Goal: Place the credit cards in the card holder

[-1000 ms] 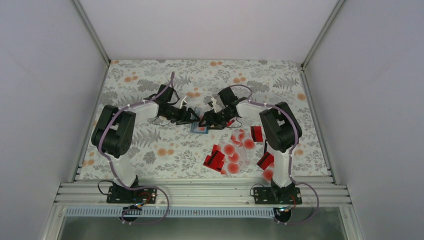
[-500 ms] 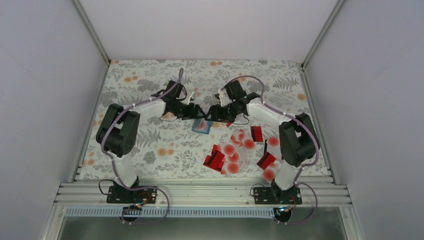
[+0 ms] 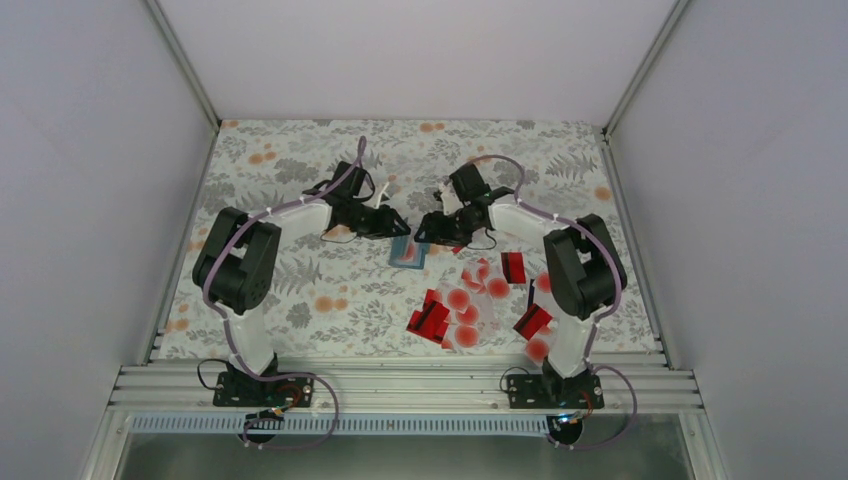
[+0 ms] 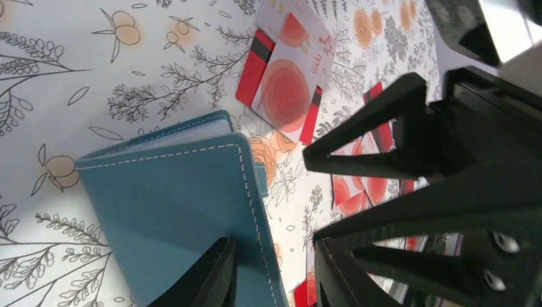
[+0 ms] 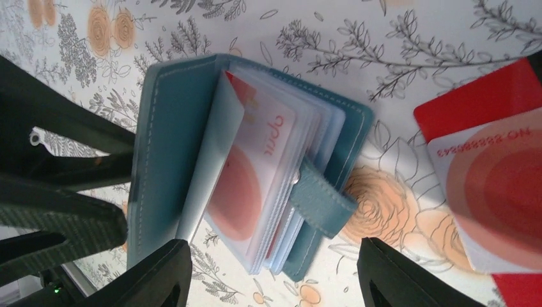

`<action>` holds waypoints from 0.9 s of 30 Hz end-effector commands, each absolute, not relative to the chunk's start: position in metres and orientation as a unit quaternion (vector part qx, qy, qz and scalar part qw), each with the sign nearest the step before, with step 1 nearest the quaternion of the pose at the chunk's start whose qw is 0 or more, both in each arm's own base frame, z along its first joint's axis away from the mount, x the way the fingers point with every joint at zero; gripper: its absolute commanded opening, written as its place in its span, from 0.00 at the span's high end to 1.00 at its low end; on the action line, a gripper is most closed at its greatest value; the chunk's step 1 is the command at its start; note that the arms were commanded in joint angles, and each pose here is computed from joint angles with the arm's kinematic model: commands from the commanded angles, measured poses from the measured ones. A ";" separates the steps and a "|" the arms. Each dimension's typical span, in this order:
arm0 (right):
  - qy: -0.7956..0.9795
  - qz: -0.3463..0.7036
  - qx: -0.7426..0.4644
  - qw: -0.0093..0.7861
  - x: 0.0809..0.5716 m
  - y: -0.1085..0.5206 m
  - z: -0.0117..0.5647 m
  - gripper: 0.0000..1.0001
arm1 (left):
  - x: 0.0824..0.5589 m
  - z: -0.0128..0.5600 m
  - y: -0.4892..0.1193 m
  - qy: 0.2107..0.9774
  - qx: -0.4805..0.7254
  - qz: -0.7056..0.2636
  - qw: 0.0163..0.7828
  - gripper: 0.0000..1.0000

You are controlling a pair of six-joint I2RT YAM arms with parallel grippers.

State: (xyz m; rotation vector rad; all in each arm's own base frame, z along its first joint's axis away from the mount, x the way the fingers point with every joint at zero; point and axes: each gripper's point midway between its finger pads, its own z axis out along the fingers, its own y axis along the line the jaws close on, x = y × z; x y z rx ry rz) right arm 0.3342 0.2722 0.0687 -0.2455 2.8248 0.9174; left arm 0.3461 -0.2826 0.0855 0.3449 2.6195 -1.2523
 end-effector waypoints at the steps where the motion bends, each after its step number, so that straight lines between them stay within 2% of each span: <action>1: 0.922 0.355 -0.113 0.106 0.352 0.276 0.076 0.34 | 0.349 0.083 -0.291 0.882 0.125 -0.443 0.103 0.69; 10: 0.890 0.422 -0.144 0.094 0.357 0.283 0.074 0.33 | 0.349 0.049 -0.291 0.893 0.114 -0.431 0.063 0.78; 27: 0.853 0.489 -0.176 0.036 0.343 0.297 0.055 0.32 | 0.346 0.009 -0.282 0.917 0.118 -0.379 0.023 0.83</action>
